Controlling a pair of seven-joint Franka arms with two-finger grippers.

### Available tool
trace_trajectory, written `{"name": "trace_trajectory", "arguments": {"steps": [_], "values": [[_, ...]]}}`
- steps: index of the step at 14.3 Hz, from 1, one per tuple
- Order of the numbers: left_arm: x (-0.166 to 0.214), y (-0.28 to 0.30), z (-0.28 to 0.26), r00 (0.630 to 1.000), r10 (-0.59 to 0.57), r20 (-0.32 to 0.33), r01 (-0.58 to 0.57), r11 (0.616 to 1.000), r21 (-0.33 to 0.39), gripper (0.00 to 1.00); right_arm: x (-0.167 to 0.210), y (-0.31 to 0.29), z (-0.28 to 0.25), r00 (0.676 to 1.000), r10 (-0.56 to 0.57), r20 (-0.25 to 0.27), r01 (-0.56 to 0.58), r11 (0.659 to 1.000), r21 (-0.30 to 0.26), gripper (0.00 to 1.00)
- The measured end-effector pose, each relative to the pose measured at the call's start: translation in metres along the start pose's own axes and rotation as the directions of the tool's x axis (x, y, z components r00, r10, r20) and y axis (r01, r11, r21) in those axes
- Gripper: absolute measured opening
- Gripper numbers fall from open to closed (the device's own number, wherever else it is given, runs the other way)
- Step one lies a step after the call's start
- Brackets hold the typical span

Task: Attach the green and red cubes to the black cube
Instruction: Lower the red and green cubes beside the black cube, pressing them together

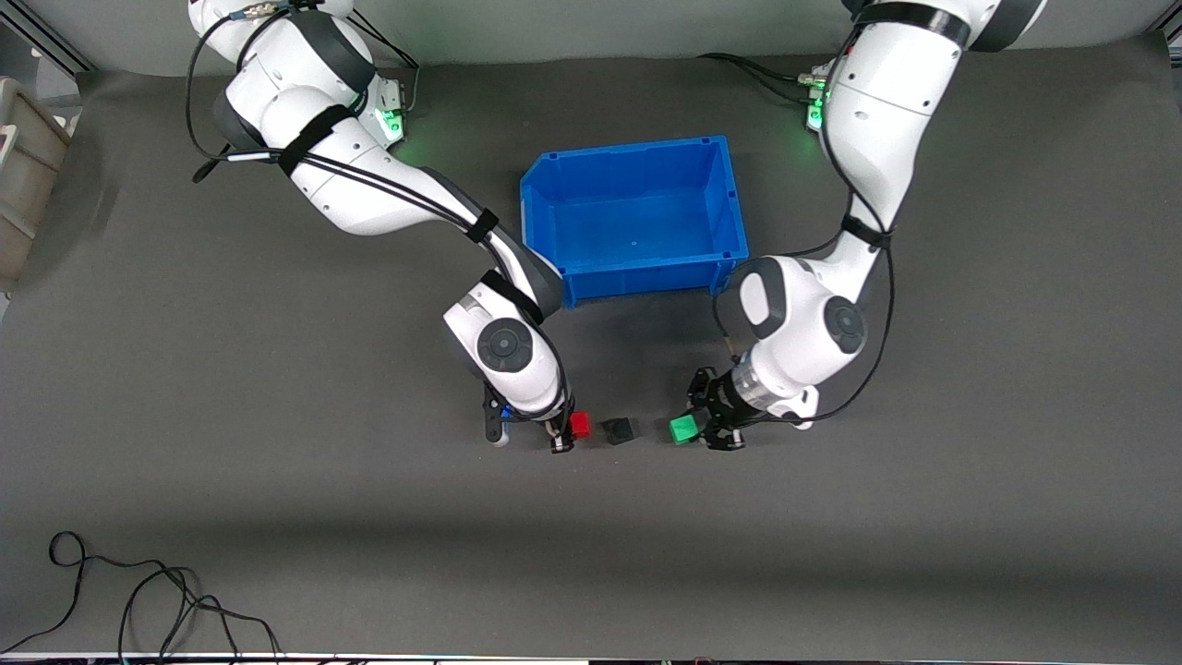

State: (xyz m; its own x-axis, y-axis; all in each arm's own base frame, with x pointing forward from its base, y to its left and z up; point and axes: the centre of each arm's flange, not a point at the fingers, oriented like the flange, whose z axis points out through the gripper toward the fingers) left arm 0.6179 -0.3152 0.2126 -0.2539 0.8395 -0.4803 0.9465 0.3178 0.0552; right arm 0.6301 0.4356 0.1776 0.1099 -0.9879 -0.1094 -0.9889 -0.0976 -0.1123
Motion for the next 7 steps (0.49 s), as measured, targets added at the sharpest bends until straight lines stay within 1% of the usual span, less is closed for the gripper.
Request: {"name": "trace_trajectory", "arguments": {"steps": [3,7], "values": [[-0.012,-0.014,0.016,1.000,-0.016,0.002,0.016,1.000,-0.025,0.37,-0.006,-0.001,0.001,0.999,0.006,0.033,-0.007,0.999,0.037,0.40],[-0.019,-0.026,0.034,1.000,-0.005,-0.001,0.005,0.999,-0.035,0.37,-0.008,-0.004,0.004,0.997,0.013,0.070,-0.018,0.997,0.080,0.40]]}}
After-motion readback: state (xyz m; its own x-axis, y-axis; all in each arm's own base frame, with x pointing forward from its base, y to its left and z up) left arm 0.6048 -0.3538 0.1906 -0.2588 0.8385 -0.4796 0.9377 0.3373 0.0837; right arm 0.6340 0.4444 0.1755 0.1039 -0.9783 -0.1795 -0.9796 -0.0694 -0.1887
